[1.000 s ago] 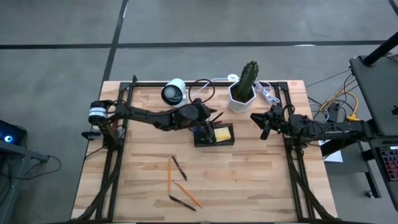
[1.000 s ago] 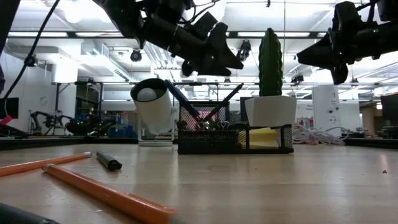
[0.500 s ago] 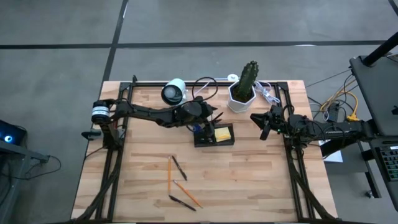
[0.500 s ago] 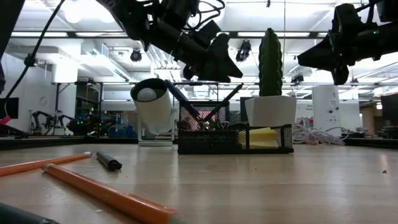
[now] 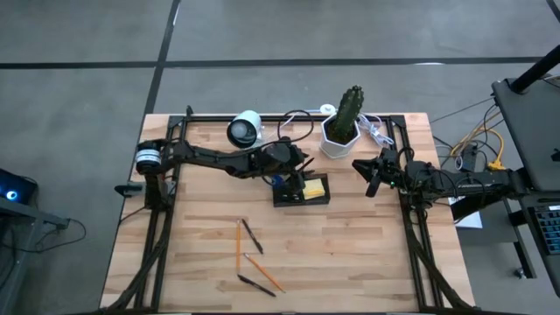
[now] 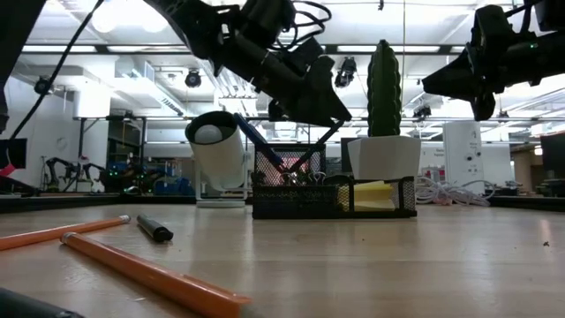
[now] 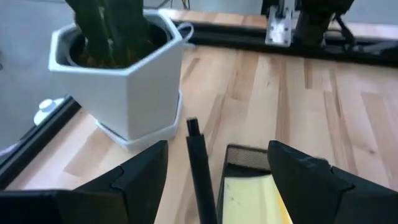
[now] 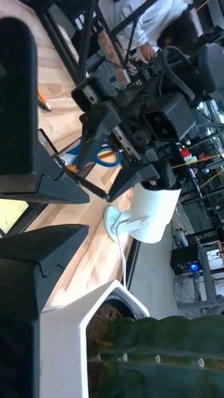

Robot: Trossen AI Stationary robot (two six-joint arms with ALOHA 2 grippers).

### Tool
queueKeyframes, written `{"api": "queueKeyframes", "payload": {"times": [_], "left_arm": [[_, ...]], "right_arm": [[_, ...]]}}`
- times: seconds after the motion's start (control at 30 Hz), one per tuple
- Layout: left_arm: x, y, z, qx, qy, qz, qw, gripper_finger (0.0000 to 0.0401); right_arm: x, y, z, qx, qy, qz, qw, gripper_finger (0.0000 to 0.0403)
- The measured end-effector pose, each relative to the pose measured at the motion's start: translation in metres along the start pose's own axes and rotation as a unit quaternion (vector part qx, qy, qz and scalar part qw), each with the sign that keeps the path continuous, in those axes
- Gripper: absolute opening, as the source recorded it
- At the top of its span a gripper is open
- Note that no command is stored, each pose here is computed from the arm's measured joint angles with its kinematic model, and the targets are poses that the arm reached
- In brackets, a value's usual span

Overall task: Pick and place office supplies into organizer
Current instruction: Put the top left black pen into the black desk organizer

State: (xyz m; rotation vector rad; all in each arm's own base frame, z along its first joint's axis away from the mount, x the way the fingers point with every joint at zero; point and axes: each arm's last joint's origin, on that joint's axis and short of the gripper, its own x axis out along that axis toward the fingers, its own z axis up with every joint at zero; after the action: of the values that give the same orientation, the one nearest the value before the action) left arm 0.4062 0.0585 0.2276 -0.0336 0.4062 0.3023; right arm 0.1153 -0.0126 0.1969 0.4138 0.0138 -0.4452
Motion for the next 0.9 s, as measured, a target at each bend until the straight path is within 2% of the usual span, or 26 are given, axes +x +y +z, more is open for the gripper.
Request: {"api": "queueKeyframes", "payload": {"times": [0.67,0.9], "left_arm": [[0.0032,0.0042,-0.0010,-0.001,0.019,0.007,1.000,0.0256],[0.0031,0.0042,-0.0008,-0.001,0.018,0.007,1.000,0.0210]], "right_arm": [[0.0000,-0.0001,-0.0003,0.000,0.001,0.000,1.000,0.0054],[0.0000,-0.0001,-0.0002,0.000,0.001,0.000,1.000,0.0054]]}}
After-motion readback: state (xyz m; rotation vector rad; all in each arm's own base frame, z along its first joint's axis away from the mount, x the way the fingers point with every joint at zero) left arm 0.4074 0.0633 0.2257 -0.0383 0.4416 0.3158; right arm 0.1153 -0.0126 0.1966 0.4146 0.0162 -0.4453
